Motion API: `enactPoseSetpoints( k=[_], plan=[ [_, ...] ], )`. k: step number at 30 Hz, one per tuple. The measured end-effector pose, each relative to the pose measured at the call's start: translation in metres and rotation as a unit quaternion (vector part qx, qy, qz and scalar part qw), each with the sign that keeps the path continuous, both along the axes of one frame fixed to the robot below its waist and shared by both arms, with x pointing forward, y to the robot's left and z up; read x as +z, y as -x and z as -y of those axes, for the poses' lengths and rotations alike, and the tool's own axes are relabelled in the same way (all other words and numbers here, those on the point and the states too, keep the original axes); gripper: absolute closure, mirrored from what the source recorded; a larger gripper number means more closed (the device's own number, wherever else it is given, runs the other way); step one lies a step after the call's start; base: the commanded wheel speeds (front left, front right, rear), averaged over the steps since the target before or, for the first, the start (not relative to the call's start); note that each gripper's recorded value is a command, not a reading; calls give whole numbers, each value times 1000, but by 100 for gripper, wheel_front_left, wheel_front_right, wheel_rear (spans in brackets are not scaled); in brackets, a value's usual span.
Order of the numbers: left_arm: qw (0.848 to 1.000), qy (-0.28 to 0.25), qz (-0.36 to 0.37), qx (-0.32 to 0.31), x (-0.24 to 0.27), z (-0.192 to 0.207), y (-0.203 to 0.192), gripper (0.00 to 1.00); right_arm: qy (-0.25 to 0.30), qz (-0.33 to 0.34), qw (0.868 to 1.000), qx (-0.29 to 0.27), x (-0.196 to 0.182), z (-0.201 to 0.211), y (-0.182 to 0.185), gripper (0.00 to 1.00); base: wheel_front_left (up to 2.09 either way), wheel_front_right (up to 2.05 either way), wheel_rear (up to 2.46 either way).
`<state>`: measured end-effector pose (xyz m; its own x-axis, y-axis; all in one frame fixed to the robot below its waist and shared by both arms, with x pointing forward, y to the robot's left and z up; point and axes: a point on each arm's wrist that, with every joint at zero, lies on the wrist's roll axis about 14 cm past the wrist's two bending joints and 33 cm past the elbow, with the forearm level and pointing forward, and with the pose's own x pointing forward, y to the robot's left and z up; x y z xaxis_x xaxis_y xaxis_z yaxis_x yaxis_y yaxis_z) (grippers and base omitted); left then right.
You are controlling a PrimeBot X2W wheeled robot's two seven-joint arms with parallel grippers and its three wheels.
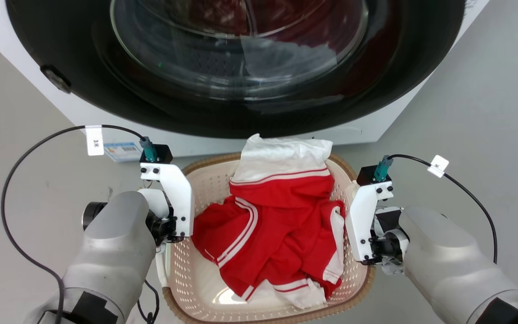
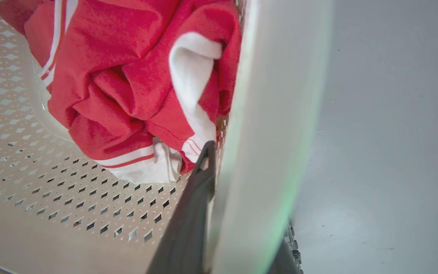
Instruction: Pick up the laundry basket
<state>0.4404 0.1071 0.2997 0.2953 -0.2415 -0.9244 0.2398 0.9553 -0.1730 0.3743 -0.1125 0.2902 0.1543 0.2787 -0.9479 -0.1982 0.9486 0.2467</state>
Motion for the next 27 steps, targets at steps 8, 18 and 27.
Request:
enactPoseSetpoints(
  k=[8,18,27],
  plan=[
    [1000,-5,-23,-11,32,3,22,100,6,-13,1000,-12,32,6,10,100,0,0,0],
    [999,-7,-32,-11,47,2,58,100,10,-22,1000,-10,49,7,38,100,0,0,0],
    [999,-8,-32,-10,52,0,84,100,10,-25,1000,-3,52,5,63,100,0,0,0]
  ],
)
